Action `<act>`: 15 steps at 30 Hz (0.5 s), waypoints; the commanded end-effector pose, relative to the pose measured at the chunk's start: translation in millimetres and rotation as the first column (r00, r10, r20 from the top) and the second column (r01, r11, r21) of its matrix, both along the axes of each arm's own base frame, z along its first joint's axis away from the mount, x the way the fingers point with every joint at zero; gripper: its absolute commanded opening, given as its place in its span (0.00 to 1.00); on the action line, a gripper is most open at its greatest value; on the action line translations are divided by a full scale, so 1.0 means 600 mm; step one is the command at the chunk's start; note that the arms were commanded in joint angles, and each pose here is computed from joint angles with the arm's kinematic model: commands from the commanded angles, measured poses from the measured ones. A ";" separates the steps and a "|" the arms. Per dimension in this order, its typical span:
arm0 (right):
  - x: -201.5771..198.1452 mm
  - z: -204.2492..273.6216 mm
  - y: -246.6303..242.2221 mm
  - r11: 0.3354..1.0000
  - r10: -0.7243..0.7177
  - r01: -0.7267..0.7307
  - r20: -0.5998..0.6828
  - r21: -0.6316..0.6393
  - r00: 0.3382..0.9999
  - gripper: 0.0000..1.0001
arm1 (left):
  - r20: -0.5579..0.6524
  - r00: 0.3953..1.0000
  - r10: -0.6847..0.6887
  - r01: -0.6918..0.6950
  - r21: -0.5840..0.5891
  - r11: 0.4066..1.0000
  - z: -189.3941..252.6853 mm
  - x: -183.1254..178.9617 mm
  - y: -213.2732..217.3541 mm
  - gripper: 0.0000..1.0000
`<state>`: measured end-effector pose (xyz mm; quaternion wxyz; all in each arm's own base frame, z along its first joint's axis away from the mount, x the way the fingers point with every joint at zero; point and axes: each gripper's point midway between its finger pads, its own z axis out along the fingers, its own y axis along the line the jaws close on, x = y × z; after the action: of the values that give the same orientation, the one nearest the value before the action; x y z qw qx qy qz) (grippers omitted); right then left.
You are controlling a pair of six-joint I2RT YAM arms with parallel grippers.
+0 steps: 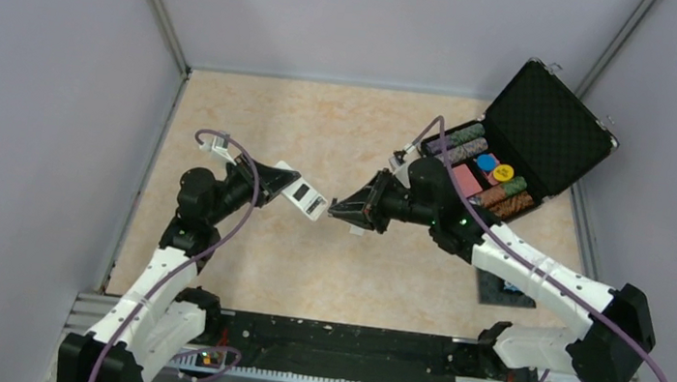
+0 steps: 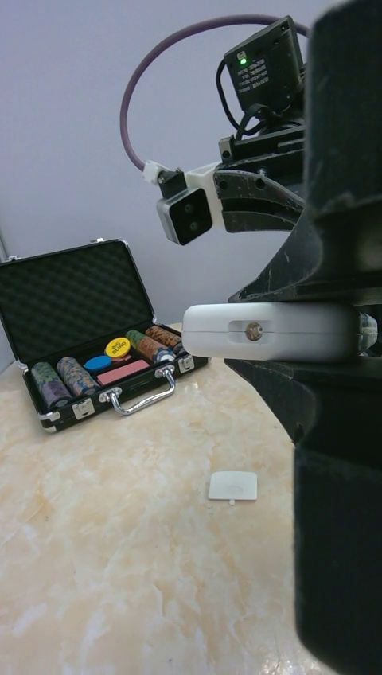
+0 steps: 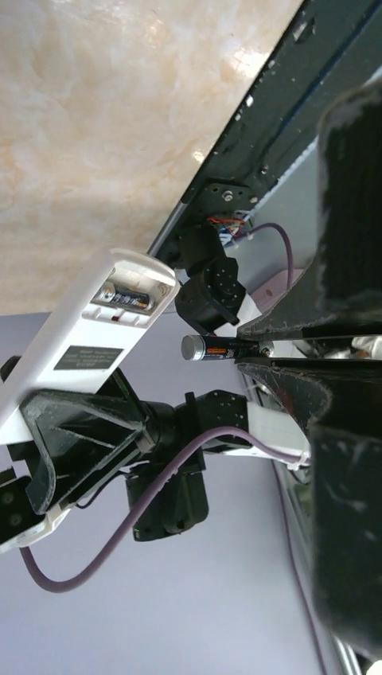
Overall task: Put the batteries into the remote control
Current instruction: Load the battery into the remote control.
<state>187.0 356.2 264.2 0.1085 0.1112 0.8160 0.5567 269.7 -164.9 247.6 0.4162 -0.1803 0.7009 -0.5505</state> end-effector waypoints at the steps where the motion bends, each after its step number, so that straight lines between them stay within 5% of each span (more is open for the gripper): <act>1: 0.006 0.006 0.024 0.995 -0.070 0.079 -0.126 0.065 0.989 0.00 | 0.063 0.998 0.004 -0.004 -0.001 1.000 0.024 0.007 -0.001 0.00; 15: 0.005 -0.030 0.066 0.993 -0.063 0.086 -0.258 0.077 0.964 0.00 | 0.011 1.000 -0.002 0.002 0.018 1.000 0.009 0.019 -0.004 0.00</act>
<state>189.5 386.0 235.6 0.0250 0.2161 0.8089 0.5462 277.9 -164.1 227.4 0.3954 -0.2028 0.7189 -0.5345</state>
